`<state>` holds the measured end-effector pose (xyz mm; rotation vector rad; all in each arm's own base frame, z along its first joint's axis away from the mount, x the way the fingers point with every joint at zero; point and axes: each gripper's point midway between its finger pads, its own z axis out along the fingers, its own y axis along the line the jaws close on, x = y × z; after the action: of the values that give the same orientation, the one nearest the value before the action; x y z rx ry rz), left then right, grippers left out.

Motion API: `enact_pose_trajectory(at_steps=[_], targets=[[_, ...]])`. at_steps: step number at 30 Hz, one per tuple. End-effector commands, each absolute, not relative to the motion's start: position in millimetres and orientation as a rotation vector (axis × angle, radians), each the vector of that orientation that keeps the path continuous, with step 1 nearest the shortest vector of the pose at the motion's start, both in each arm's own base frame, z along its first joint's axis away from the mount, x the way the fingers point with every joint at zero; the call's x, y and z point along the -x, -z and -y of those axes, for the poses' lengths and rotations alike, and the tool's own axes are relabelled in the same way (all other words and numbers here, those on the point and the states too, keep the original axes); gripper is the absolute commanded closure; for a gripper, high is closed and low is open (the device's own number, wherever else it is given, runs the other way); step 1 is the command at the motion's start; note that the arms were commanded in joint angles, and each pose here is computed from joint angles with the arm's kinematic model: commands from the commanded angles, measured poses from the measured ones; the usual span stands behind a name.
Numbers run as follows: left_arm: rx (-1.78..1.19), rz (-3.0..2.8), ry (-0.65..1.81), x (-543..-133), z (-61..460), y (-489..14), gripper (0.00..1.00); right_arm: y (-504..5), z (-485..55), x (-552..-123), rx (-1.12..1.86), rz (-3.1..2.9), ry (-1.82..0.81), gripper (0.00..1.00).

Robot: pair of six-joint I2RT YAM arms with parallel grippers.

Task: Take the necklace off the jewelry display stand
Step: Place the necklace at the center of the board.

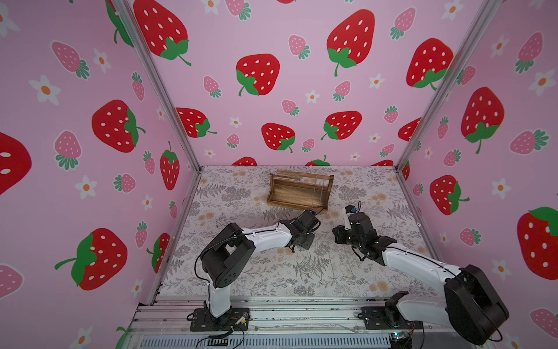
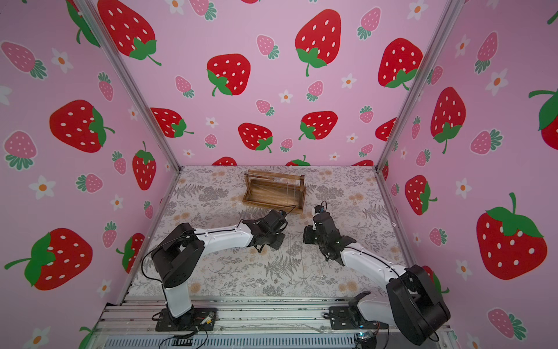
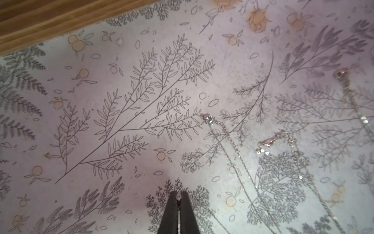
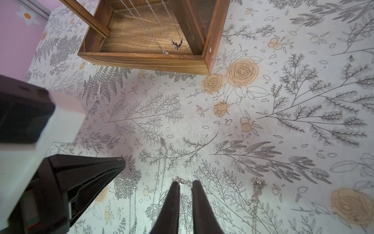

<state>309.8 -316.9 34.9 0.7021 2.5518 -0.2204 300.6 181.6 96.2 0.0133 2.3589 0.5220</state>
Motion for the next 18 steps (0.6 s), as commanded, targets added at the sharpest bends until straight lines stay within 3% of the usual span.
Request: enact_pose_trajectory(at_steps=[1,18], targets=[[-0.68,-2.527,0.233,-322.5,322.4,-41.4,1.0,-95.8,-181.8,-301.4,-0.017,-2.368,-0.522,0.85],[-0.655,-2.525,0.237,-342.2,322.8,-42.0,1.0,-96.3,-182.5,-300.9,-0.014,-2.369,-0.528,0.85]])
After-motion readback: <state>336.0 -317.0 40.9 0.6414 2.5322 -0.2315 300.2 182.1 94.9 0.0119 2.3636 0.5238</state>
